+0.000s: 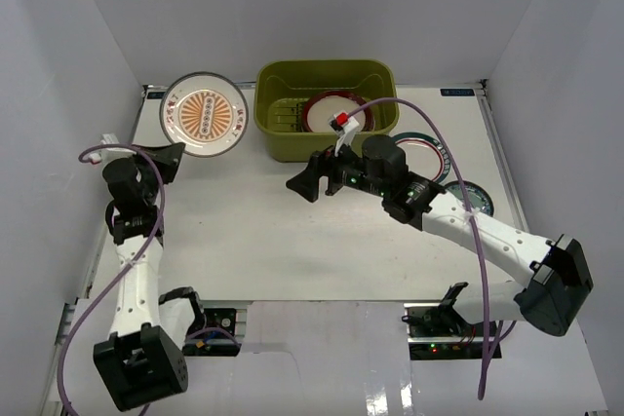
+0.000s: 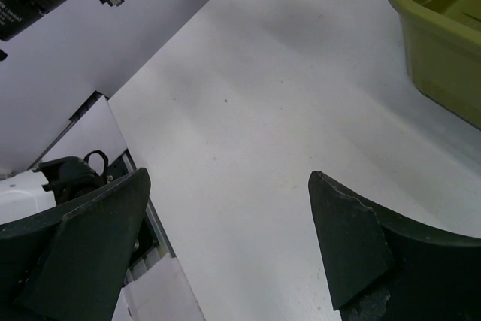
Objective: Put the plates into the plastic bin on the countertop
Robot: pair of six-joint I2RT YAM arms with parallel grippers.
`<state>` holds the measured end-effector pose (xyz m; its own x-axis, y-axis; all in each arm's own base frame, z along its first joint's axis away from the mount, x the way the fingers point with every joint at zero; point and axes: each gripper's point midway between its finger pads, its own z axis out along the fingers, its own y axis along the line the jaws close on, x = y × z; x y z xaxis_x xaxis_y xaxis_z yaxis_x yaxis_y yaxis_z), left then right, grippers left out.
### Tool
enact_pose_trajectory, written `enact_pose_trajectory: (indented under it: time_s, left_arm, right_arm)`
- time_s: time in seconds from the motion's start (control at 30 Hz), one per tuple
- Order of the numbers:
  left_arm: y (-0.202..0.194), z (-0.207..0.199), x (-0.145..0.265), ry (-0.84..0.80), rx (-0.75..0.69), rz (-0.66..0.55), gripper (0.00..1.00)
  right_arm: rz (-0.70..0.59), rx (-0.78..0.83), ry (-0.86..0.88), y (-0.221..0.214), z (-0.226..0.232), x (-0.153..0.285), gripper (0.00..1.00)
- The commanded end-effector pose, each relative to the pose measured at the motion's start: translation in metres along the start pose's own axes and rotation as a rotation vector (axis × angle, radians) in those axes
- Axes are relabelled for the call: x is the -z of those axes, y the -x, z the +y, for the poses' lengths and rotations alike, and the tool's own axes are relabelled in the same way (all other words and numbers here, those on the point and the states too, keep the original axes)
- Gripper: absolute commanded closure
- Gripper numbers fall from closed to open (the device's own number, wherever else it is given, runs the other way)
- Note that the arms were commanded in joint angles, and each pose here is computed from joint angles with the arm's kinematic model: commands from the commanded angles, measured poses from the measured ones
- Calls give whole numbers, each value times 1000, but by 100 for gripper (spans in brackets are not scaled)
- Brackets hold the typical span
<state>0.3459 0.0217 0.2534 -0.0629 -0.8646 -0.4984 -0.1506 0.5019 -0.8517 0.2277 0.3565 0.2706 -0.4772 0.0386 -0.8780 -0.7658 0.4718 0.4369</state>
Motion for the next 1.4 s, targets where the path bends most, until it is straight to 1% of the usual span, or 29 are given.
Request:
enact_pose_trajectory:
  time_s: [0.0,0.07,0.1,0.13,0.3,0.5,0.53,0.57,0.6,0.63,0.67,0.7,0.73,0.8,0.83,0.87,0.9,0.93,0.97,1.0,1.03,1.07,1.13,1.17,1.2,1.23,1.27,1.3,1.37]
  left_arm:
    - [-36,-15,15,-76,-26,154,100]
    - [-51,-31,23,-141,-60,208,100]
    - [-54,-38,25,-170,-105,219,100]
    - [-67,-44,29,-183,-125,262,100]
    - [-94,-77,44,-312,-202,385,100]
    - [-126,-106,57,-435,-261,493,100]
    - [-132,-109,60,-451,-274,512,100]
    - [-135,-111,60,-461,-293,515,100]
    - [-136,-112,59,-460,-303,512,100]
    - [-142,-113,60,-468,-314,525,100]
    - [-143,-114,58,-472,-336,520,100]
    - [-147,-111,57,-463,-346,531,100]
    - [-149,-115,56,-466,-360,542,87]
    - [-154,-114,60,-481,-408,565,55]
    - [-160,-120,67,-518,-435,591,41]
    - [-158,-131,76,-547,-473,597,24]
    - [-157,-136,81,-581,-550,585,18]
    - [-164,-144,91,-613,-589,592,13]
    - [-157,-147,93,-597,-626,535,6]
    - [-159,-147,98,-621,-667,518,2]
    - [-162,-148,104,-642,-676,515,2]
    - [-164,-140,106,-641,-681,503,2]
    - [-164,-133,105,-623,-695,490,2]
    - [-163,-129,104,-607,-700,495,2]
    - [-162,-130,104,-603,-703,484,2]
    - [-163,-131,106,-612,-698,490,2]
    - [-163,-131,106,-612,-696,491,2]
    - [-167,-131,108,-622,-695,505,2]
    - [-170,-131,109,-626,-698,514,2]
  right_arm:
    - [-37,25,53,29,15,-8,9]
    - [-31,34,44,37,13,-20,10]
    - [-42,37,25,43,9,-22,10]
    - [-51,40,21,50,7,-28,10]
    - [-58,15,-86,65,-37,-32,10]
    - [-39,-15,-207,59,-80,-27,2]
    - [-40,-16,-212,58,-82,-27,6]
    - [-36,-21,-222,57,-85,-26,8]
    - [-38,-25,-241,55,-90,-26,24]
    - [-42,-29,-241,56,-91,-25,47]
    - [-45,-36,-246,56,-93,-24,66]
    - [-51,-44,-259,57,-95,-24,89]
    - [-64,-46,-264,62,-96,-24,92]
    - [-87,-64,-273,73,-107,-20,92]
    - [-110,-66,-275,84,-110,-18,92]
    - [-139,-69,-300,96,-122,-13,92]
    - [-148,-78,-316,102,-133,-13,92]
    - [-187,-75,-314,123,-135,-10,92]
    - [-209,-86,-320,137,-151,-4,92]
    - [-203,-105,-336,138,-168,-9,92]
    - [-249,-109,-324,163,-169,-7,92]
    - [-265,-119,-337,174,-186,-3,92]
    - [-263,-168,-364,176,-216,-13,92]
    - [-297,-172,-376,193,-228,-9,92]
    - [-273,-206,-395,182,-249,-19,92]
    - [-273,-225,-411,183,-268,-26,92]
    - [-290,-218,-418,194,-267,-22,92]
    - [-228,-258,-459,171,-289,-32,92]
    - [-212,-266,-491,163,-308,-35,92]
